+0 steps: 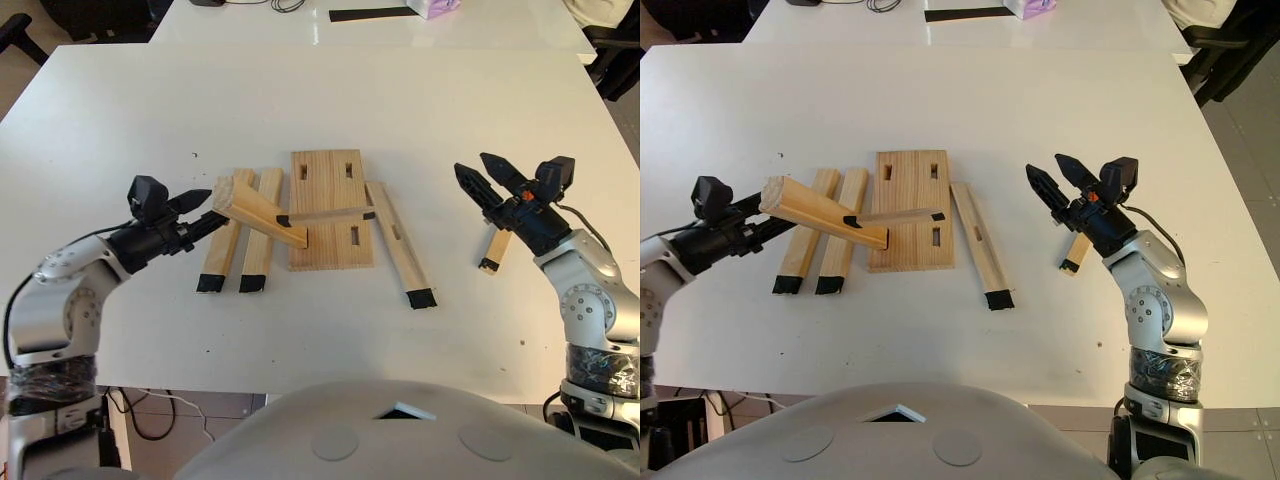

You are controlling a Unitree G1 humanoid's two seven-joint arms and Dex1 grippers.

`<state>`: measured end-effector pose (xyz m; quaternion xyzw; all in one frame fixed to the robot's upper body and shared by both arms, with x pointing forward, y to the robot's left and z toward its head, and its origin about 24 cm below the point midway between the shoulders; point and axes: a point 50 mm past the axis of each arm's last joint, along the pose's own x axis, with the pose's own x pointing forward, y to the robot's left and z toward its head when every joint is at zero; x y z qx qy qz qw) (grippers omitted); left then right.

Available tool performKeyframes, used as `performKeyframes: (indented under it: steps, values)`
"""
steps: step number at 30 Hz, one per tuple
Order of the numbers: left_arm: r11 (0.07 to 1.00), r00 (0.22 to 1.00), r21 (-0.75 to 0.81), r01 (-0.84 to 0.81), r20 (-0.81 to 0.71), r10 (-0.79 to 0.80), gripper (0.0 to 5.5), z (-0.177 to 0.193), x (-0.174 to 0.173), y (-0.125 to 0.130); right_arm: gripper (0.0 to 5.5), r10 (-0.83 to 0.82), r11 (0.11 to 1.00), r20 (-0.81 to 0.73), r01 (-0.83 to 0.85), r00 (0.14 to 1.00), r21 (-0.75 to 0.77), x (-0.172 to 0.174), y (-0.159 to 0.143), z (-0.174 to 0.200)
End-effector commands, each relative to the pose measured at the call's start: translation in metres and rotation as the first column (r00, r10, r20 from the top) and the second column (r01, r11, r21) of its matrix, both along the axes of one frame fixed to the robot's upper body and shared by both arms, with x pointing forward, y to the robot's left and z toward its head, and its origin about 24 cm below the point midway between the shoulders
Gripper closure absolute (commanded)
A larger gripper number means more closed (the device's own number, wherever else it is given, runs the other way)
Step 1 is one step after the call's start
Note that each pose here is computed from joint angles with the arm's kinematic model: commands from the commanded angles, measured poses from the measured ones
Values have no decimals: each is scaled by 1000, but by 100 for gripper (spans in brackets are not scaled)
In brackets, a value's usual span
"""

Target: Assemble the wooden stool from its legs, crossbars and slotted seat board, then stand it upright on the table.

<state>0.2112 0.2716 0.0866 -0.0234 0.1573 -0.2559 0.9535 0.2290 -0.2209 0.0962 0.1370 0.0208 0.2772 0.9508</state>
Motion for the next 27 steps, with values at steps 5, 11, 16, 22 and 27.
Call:
performKeyframes:
  steps: [5,11,16,22,27]
  values:
    - [974,974,52,-221,-44,224,239,-23,-17,-10,191,-25,999,1,25,1000,21,3,-1,4]
    - [980,978,94,-176,-94,184,239,-30,-16,-16,191,-57,998,3,57,998,34,-3,1,2]
    - [981,978,105,-161,-120,173,239,-32,-16,-18,191,-75,996,-1,75,997,50,-7,5,-2]
    - [974,970,139,-177,-140,197,239,-35,-16,-12,191,-100,993,-9,101,995,66,-14,8,-7]
    - [971,965,154,-184,-157,208,239,-38,-21,-11,191,-113,990,-15,114,994,78,-19,10,-9]
